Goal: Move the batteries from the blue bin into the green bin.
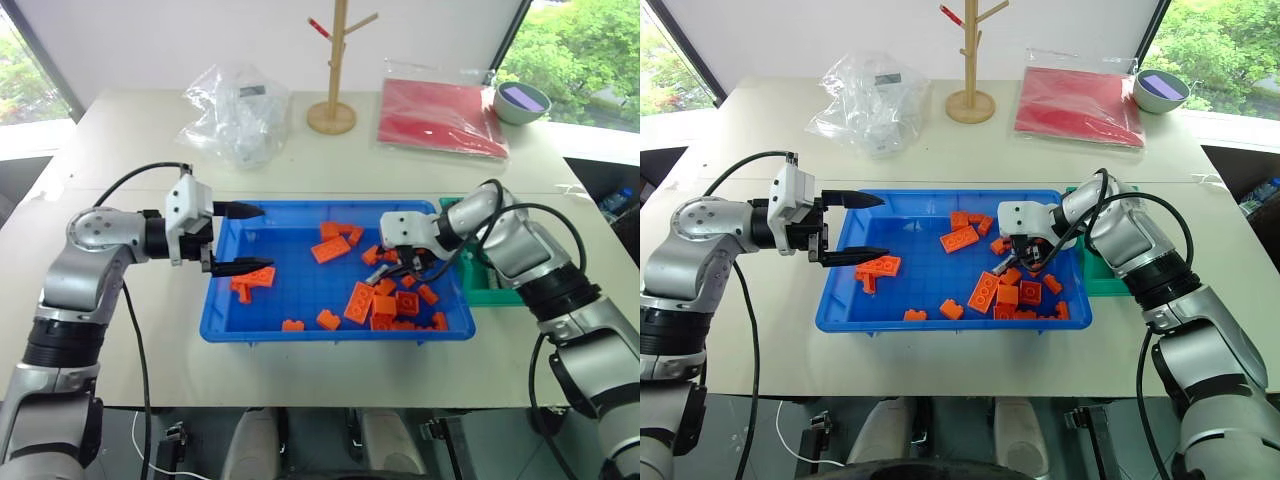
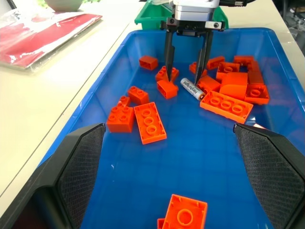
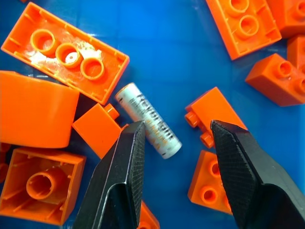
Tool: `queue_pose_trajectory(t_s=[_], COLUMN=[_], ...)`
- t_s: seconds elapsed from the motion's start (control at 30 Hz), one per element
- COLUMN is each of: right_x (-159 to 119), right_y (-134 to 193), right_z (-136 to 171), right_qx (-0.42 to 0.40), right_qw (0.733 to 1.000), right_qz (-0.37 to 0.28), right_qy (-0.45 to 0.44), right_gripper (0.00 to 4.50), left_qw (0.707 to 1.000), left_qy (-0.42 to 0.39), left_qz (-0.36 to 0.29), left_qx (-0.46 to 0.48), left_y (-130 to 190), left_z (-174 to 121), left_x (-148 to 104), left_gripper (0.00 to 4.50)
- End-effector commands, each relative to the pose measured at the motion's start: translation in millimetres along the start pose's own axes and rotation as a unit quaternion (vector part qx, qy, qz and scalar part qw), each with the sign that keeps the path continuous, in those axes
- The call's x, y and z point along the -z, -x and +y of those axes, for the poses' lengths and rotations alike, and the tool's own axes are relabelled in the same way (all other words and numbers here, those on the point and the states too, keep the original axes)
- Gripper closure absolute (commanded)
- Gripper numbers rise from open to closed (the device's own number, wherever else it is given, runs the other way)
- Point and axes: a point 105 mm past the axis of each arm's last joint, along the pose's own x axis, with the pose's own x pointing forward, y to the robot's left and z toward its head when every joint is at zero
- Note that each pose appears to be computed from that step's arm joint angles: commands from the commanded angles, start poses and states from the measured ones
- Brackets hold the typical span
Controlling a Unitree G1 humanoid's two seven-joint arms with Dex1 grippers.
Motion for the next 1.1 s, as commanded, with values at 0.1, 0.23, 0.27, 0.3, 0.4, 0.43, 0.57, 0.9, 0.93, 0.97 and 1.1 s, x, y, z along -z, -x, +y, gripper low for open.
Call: queue_pose_trajectory(t_s=[0.1, 0.23, 0.27, 0.3, 0.4, 0.43, 0.57, 0.9, 0.93, 0.97, 1.1], right_x=[-8.3, -2.0, -1.0, -0.4, 2.4, 4.1, 11.6, 4.5, 3.2, -0.3, -17.8], right_y=[11.5, 3.8, 1.2, -1.1, -5.6, -6.8, -9.7, -6.0, -4.0, 0.5, 31.9], right_z=[-0.5, 0.4, 1.5, 3.9, 9.8, 11.3, 14.8, 12.8, 13.2, 12.2, 0.7], right_qx=[0.003, 0.004, 0.002, -0.004, -0.018, -0.023, -0.032, -0.026, -0.026, -0.020, 0.024], right_qw=[1.000, 1.000, 1.000, 1.000, 0.999, 0.999, 0.999, 1.000, 1.000, 0.999, 0.993], right_qz=[-0.009, 0.000, 0.001, 0.001, 0.002, 0.004, 0.015, -0.011, -0.015, -0.026, -0.088], right_qy=[0.020, 0.022, 0.022, 0.024, 0.028, 0.030, 0.040, 0.007, 0.001, -0.013, -0.079], right_gripper=[2.25, 2.25, 2.25, 2.25, 2.25, 2.25, 2.25, 4.49, 4.49, 4.49, 4.49], left_qw=[1.000, 1.000, 1.000, 1.000, 1.000, 1.000, 1.000, 1.000, 1.000, 1.000, 1.000], left_qy=[-0.021, -0.022, -0.022, -0.022, -0.023, -0.024, -0.025, -0.024, -0.024, -0.024, -0.020], left_qz=[-0.007, -0.009, -0.009, -0.010, -0.010, -0.010, -0.009, -0.010, -0.010, -0.010, -0.010], left_qx=[-0.008, -0.009, -0.009, -0.009, -0.010, -0.011, -0.014, -0.013, -0.012, -0.011, -0.008], left_y=[6.0, 5.0, 4.7, 4.3, 4.0, 4.2, 5.4, 4.5, 4.4, 4.2, 5.1], left_z=[1.5, 1.9, 2.0, 2.1, 2.9, 3.5, 4.6, 3.3, 3.0, 2.4, 0.3], left_x=[-10.3, -10.7, -10.7, -11.2, -12.2, -12.4, -12.8, -12.8, -12.8, -12.6, -10.1], left_gripper=[0.00, 0.00, 0.00, 0.00, 0.00, 0.00, 0.00, 0.00, 0.00, 0.00, 0.00])
